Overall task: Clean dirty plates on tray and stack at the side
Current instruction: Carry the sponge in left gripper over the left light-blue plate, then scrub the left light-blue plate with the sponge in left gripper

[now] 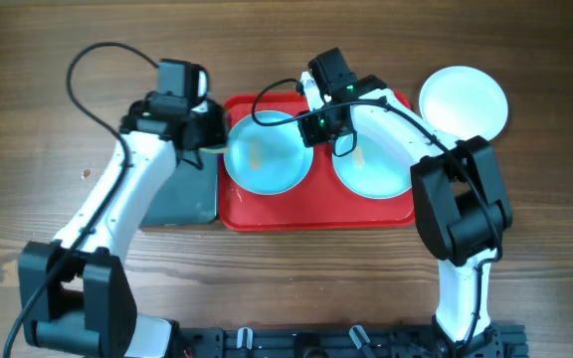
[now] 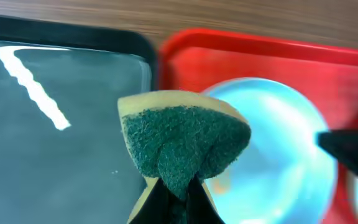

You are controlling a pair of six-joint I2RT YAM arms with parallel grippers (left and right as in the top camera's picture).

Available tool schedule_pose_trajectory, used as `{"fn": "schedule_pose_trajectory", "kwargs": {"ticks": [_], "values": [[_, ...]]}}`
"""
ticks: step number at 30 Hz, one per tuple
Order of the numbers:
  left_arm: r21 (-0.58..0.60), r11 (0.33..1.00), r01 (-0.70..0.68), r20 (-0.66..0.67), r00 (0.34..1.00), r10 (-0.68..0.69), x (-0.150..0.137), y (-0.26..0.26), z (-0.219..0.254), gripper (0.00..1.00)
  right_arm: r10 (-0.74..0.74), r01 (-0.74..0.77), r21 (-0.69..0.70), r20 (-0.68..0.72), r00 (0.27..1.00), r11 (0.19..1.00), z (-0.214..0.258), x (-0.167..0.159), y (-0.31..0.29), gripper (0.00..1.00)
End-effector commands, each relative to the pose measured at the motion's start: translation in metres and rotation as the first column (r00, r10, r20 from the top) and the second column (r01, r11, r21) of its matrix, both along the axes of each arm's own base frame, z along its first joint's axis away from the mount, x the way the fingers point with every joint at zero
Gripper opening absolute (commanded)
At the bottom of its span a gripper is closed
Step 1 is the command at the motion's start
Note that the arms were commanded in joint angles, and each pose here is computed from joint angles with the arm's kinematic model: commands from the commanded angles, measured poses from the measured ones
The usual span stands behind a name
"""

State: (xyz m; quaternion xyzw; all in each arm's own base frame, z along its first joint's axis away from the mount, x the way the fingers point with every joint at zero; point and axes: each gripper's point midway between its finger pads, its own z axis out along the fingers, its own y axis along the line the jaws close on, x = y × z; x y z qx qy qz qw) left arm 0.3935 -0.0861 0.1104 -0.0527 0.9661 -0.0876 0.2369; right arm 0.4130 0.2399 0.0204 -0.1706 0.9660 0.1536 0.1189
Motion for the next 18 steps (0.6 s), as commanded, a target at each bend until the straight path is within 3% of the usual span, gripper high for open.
{"fn": "schedule_pose_trajectory", "kwargs": {"ticks": [1,5,8,18], "values": [[-0.083,0.996,-0.025,-0.021,1.0,0.023,-0.002,-0.038,0.001,0.04,-0.083,0.084,0.011,-0.082,0.993,0.996,-0.014,-0.008,0.0,0.04],[-0.08,0.997,0.015,-0.059,0.998,-0.019,-0.001,-0.064,-0.027,0.04,-0.169,0.17,0.0,-0.113,0.979,0.985,-0.016,-0.01,-0.003,0.04],[-0.067,0.997,-0.049,-0.084,0.996,0.044,0.002,-0.06,-0.042,0.04,-0.171,0.172,-0.003,-0.117,0.978,0.985,-0.016,-0.011,-0.004,0.04],[-0.039,0.998,-0.056,-0.112,0.992,0.051,0.004,-0.059,-0.063,0.04,-0.213,0.209,-0.055,-0.087,0.973,0.976,-0.018,-0.006,-0.013,0.04]]}}
